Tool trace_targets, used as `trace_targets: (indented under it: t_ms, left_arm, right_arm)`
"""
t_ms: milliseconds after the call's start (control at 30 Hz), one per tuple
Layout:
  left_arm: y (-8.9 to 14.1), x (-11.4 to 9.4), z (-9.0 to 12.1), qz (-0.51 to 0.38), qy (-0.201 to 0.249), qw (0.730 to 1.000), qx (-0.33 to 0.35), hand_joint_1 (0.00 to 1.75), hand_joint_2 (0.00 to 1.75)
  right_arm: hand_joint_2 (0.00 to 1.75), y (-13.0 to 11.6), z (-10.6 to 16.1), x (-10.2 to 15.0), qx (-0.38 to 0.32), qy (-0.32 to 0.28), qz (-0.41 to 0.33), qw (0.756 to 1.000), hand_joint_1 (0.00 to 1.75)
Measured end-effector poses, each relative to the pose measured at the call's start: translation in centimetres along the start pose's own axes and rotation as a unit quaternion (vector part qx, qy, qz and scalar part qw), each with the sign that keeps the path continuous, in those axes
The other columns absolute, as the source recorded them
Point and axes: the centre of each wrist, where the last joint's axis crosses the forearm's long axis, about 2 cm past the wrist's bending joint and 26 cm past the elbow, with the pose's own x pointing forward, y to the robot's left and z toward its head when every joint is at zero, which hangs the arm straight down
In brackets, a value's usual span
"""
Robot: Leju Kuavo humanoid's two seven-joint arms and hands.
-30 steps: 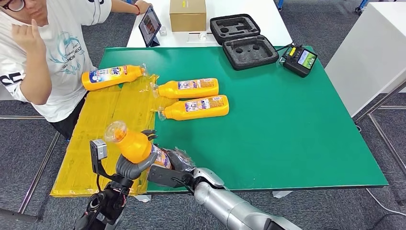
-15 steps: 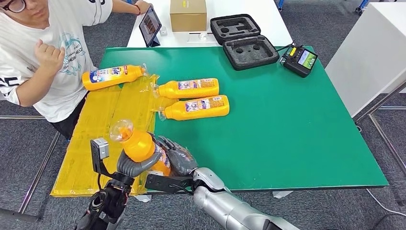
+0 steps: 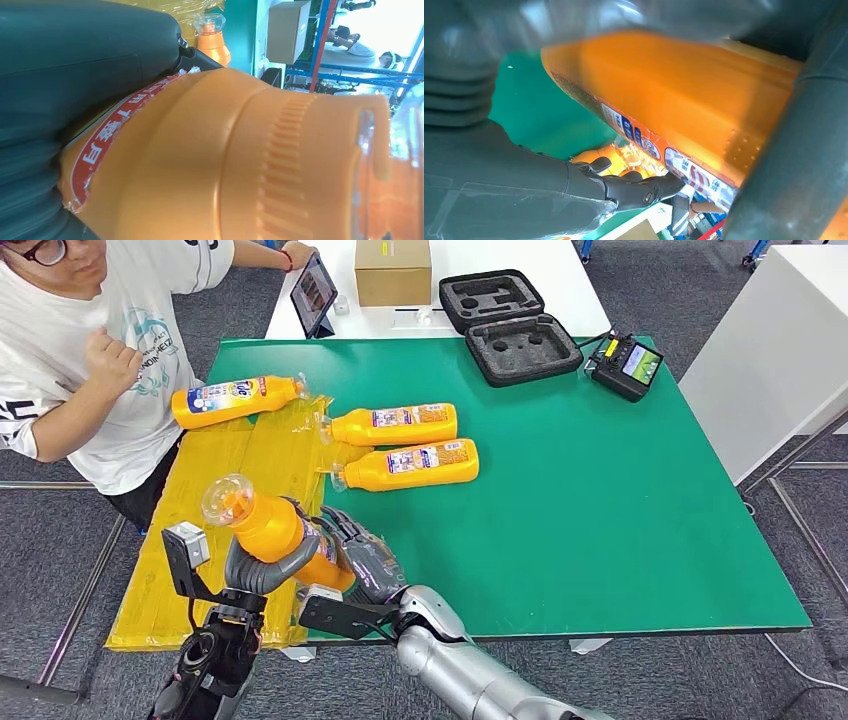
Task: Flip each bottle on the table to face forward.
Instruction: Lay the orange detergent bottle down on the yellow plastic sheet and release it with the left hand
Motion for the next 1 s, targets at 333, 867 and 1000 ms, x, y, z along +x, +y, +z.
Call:
trace_targets:
  t_ms: [333, 867, 1000]
  left_arm:
    - [0.0, 0.0, 0.0, -0.011, -0.006, 1.000, 0.005, 1.75, 1.75]
    - [4.9, 2.3, -6.3, -0.525, -0.094, 0.845, 0.043, 1.75, 1.75]
    - [7.5, 1.9, -9.0, -0.736, -0.098, 0.666, -0.076, 1.75, 1.75]
  right_arm:
    - [0.00, -0.1, 0.0, 0.1, -0.011, -0.008, 0.001, 1.000, 0.00]
    - [1.75, -6.6, 0.5, 5.9, -0.284, -0.213, -0.004, 0.935, 0.00]
    - [1.75, -6.9, 0.5, 8.1, -0.291, -0.254, -0.012, 0.922, 0.00]
